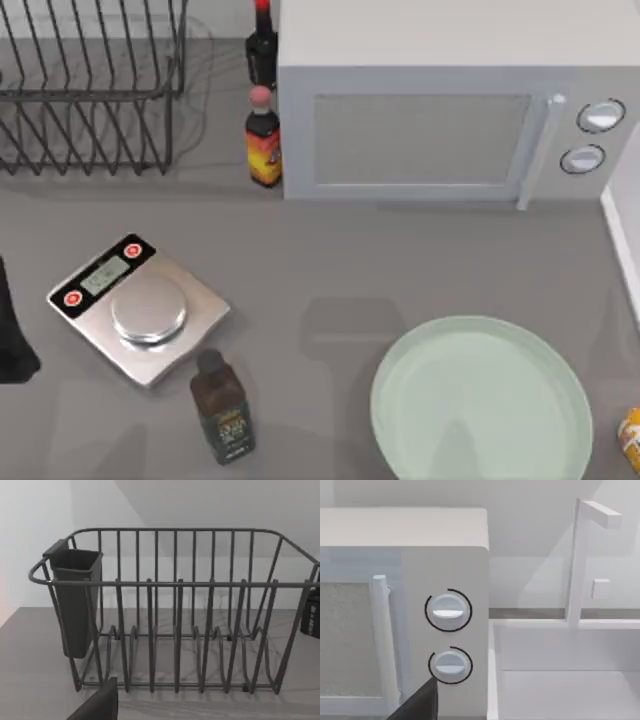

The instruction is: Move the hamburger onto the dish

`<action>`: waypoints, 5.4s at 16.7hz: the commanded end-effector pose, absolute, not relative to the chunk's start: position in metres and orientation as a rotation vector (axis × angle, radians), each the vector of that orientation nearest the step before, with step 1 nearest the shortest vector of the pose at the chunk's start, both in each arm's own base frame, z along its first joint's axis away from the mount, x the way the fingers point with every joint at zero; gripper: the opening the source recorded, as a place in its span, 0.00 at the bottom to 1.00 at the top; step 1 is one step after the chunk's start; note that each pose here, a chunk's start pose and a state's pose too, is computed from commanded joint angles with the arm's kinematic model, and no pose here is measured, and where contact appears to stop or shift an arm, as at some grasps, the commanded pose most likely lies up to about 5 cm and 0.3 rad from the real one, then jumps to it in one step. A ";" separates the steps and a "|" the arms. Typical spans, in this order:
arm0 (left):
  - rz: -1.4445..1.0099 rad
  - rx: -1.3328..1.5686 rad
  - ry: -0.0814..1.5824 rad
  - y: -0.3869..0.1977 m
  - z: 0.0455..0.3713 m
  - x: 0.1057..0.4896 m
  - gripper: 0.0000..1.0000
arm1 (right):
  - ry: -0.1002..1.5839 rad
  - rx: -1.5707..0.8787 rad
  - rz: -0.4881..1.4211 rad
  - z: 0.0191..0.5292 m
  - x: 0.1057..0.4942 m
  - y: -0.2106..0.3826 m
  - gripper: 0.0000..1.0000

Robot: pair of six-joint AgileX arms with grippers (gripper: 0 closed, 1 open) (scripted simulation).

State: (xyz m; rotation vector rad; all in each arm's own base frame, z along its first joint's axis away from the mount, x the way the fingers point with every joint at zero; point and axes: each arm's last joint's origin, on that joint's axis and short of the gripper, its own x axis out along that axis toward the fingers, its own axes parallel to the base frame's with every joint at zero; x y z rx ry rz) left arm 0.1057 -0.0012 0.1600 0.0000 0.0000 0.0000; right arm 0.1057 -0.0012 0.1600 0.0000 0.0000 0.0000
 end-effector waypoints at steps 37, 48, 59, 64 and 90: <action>0.000 0.000 0.000 -0.001 0.160 0.106 1.00 | 1.556 -0.087 0.085 0.118 0.199 0.048 1.00; 0.000 0.000 0.000 -0.001 0.160 0.106 1.00 | 1.566 -0.089 0.084 0.092 0.195 0.048 0.77; 0.000 0.000 0.000 -0.001 0.160 0.106 1.00 | 1.566 -0.089 0.084 0.092 0.195 0.048 0.00; 0.000 0.000 0.000 -0.001 0.160 0.106 1.00 | 1.566 -0.089 0.084 0.092 0.195 0.048 0.00; 0.000 0.000 0.000 -0.001 0.160 0.106 1.00 | 1.551 -0.242 0.240 0.215 0.206 0.061 0.00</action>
